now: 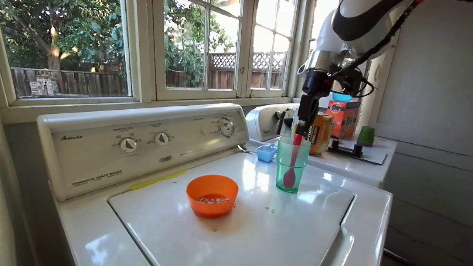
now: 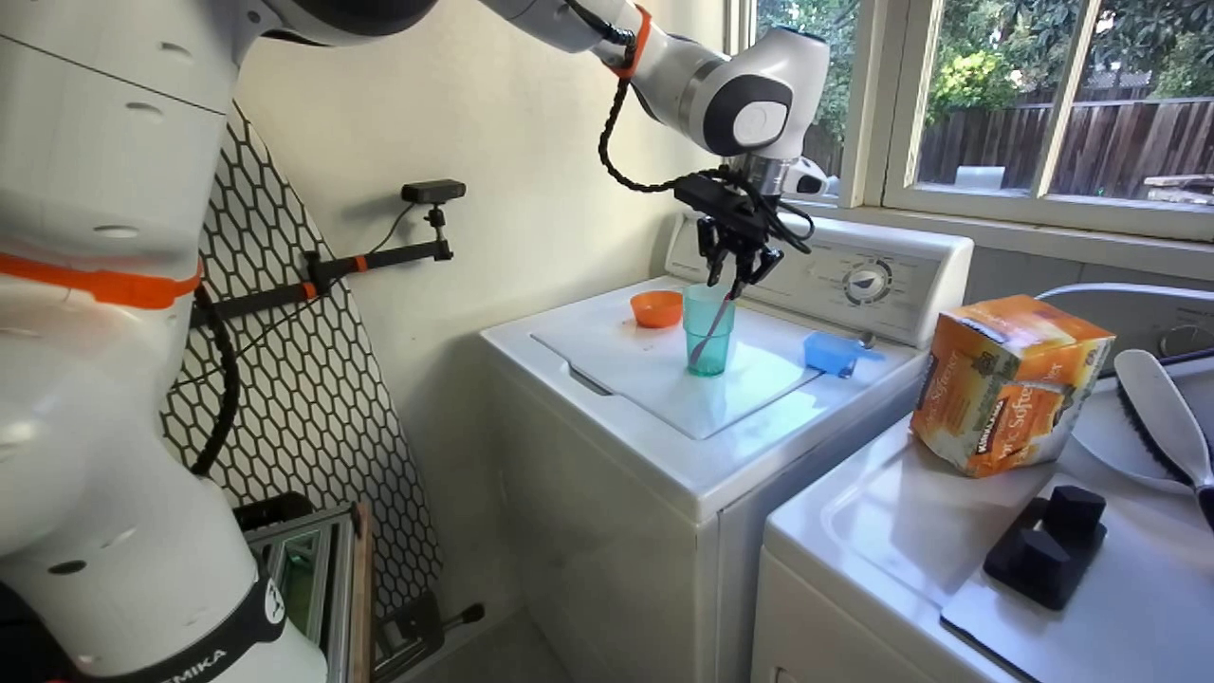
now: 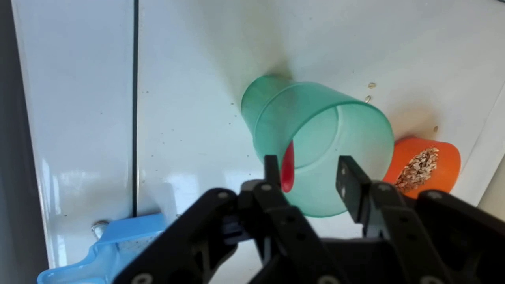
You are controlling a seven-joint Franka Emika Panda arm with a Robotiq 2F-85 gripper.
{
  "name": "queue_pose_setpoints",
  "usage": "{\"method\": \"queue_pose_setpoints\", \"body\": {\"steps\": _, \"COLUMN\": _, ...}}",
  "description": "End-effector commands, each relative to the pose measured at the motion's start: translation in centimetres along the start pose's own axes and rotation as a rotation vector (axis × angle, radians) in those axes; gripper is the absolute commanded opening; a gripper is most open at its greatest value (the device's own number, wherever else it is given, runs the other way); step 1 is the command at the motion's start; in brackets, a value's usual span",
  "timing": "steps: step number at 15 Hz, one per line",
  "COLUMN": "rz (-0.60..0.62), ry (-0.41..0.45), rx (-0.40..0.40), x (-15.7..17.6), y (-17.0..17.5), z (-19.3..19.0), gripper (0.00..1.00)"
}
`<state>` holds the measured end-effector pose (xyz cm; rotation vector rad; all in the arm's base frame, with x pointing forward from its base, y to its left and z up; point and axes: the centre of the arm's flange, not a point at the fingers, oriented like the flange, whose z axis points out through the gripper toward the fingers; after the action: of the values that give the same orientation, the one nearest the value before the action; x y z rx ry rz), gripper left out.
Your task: Remove the spoon from the cup and place it on top of the machine on the left.
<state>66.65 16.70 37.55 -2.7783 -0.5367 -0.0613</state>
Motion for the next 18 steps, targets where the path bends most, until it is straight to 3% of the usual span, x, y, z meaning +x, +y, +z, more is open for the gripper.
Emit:
{"method": "queue_pose_setpoints", "body": {"steps": 1, "rz": 0.001, "ry": 0.007, "rx": -0.033, "x": 0.71, "y": -0.20, "z": 0.02, "gripper": 0.39}}
{"method": "queue_pose_setpoints", "body": {"steps": 10, "rz": -0.006, "ry": -0.004, "rx": -0.046, "x": 0.80, "y": 0.05, "z": 0.67, "gripper": 0.33}}
{"method": "queue_pose_setpoints", "body": {"steps": 12, "rz": -0.008, "ry": -0.003, "rx": -0.046, "x": 0.81, "y": 0.00, "z": 0.83, "gripper": 0.22}}
{"method": "queue_pose_setpoints", "body": {"steps": 13, "rz": -0.010, "ry": -0.002, "rx": -0.048, "x": 0.83, "y": -0.05, "z": 0.88, "gripper": 0.02}}
{"method": "queue_pose_setpoints", "body": {"steps": 18, "rz": -0.027, "ry": 0.015, "rx": -0.067, "x": 0.72, "y": -0.76, "z": 0.14, "gripper": 0.03}}
